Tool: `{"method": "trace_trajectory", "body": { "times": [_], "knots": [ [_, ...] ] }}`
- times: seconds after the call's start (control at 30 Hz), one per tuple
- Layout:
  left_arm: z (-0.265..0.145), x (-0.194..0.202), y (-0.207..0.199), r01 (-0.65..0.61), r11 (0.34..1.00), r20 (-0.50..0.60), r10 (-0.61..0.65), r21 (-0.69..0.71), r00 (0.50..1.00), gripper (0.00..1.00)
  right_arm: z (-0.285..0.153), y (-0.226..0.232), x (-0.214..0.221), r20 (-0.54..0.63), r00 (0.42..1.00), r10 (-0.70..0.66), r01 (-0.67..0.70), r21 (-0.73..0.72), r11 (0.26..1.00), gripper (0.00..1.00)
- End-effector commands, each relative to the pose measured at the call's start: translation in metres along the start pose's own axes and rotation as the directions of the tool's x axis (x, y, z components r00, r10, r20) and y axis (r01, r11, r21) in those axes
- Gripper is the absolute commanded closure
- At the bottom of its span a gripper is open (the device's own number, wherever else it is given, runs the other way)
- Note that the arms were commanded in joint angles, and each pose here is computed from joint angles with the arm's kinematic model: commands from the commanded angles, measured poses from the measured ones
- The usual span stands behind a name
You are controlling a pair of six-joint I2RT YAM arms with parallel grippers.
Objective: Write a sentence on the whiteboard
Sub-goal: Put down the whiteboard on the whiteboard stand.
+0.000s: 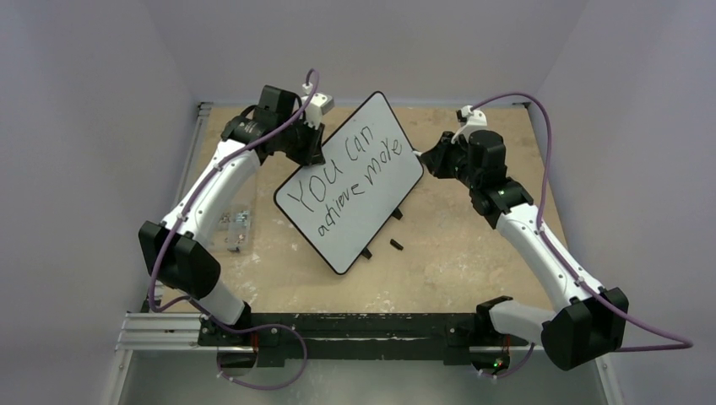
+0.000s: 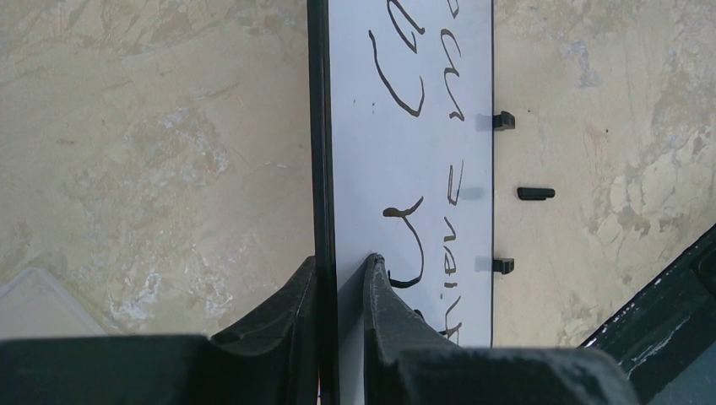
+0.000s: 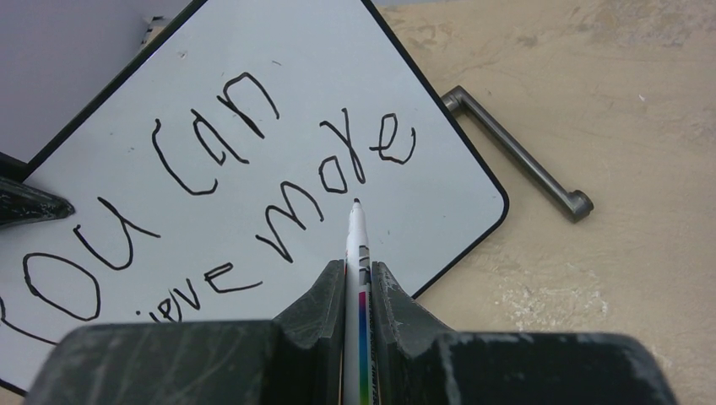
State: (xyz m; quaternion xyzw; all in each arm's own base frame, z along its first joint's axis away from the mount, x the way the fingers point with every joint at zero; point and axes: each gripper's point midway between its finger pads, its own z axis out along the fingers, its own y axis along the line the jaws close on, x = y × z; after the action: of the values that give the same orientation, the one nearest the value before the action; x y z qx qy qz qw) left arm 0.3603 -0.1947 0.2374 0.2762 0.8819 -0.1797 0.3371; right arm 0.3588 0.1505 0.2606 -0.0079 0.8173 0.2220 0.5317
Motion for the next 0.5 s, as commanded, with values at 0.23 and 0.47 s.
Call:
{"method": "trace_trajectory", "body": {
  "times": [0.23, 0.47],
  "knots": [
    [0.0, 0.087, 0.003, -0.102, 0.995, -0.308, 0.103, 0.02, 0.946, 1.0, -0.002, 0.006, -0.002, 0.009, 1.0, 0.003, -0.003, -0.029, 1.0, 1.0],
    [0.011, 0.099, 0.016, -0.099, 0.994, -0.369, 0.08, -0.033, 0.926, 1.0, 0.0, 0.005, -0.001, 0.004, 1.0, 0.003, -0.003, -0.028, 1.0, 1.0]
  ]
}}
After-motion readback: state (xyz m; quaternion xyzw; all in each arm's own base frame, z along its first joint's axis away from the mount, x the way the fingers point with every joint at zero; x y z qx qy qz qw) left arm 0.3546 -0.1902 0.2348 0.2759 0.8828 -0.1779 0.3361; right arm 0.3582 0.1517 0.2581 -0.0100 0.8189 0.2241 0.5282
